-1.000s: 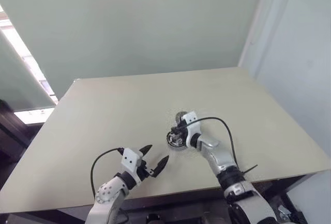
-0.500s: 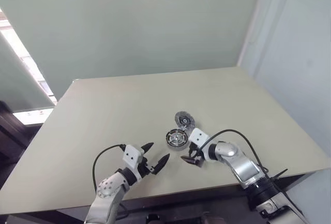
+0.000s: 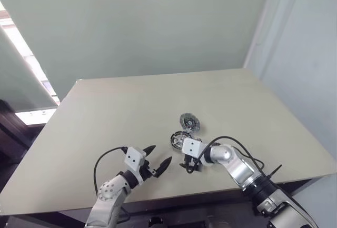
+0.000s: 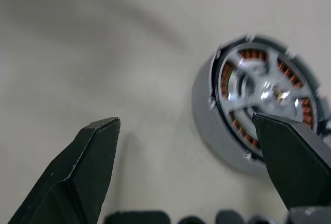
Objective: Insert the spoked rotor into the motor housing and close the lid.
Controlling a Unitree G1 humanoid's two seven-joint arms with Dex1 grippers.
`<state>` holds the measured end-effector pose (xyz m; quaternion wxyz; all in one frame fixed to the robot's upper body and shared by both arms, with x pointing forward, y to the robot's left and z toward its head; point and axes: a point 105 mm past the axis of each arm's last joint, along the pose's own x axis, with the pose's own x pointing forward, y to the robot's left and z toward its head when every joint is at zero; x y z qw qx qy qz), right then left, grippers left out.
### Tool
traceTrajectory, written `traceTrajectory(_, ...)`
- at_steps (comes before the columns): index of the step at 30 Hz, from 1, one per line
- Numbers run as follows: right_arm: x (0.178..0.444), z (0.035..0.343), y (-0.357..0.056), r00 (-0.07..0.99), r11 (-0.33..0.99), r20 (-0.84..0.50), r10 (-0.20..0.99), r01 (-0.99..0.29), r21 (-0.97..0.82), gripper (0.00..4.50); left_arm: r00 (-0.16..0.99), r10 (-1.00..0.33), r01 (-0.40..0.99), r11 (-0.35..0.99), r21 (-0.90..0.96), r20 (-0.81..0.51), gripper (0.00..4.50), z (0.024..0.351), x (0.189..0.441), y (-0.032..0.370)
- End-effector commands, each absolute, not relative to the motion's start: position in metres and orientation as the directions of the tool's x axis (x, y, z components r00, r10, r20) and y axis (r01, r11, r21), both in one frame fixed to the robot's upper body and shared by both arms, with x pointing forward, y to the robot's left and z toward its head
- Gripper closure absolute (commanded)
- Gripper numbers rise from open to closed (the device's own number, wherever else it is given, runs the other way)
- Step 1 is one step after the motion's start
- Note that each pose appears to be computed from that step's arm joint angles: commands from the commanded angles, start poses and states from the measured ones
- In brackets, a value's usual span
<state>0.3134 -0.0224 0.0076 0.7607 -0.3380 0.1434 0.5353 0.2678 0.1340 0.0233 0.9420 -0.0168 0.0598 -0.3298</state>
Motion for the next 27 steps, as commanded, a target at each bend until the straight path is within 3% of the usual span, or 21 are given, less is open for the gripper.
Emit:
traceTrajectory(1, 0.325, 0.021, -0.018, 0.417, 0.177, -0.552, 0.722, -0.882, -0.436, 0.02, 0.787, -0.615, 0.614, 0.789, -0.036, -0.059, 0.0, 0.036, 0.272, 0.14)
traceTrajectory(8, 0.333, 0.012, -0.02, 0.455, 0.18, -0.556, 0.695, -0.86, -0.478, 0.02, 0.789, -0.613, 0.612, 0.79, -0.032, -0.053, 0.0, 0.038, 0.273, 0.14)
traceTrajectory(9, 0.334, 0.011, -0.019, 0.456, 0.179, -0.556, 0.695, -0.859, -0.48, 0.19, 0.789, -0.612, 0.612, 0.79, -0.032, -0.053, 0.0, 0.038, 0.273, 0.14)
traceTrajectory(13, 0.335, 0.01, -0.018, 0.461, 0.172, -0.553, 0.694, -0.853, -0.494, 1.24, 0.789, -0.612, 0.611, 0.791, -0.03, -0.052, 0.0, 0.038, 0.273, 0.14)
traceTrajectory(19, 0.337, 0.009, -0.02, 0.47, 0.168, -0.556, 0.686, -0.845, -0.508, 3.56, 0.791, -0.61, 0.61, 0.792, -0.028, -0.049, 0.0, 0.039, 0.273, 0.14)
traceTrajectory(22, 0.337, 0.01, -0.02, 0.472, 0.167, -0.555, 0.685, -0.843, -0.511, 4.41, 0.79, -0.611, 0.61, 0.792, -0.027, -0.048, 0.0, 0.039, 0.273, 0.14)
traceTrajectory(27, 0.339, 0.013, -0.02, 0.473, 0.163, -0.551, 0.688, -0.84, -0.518, 4.46, 0.791, -0.61, 0.609, 0.792, -0.028, -0.046, 0.0, 0.04, 0.273, 0.14)
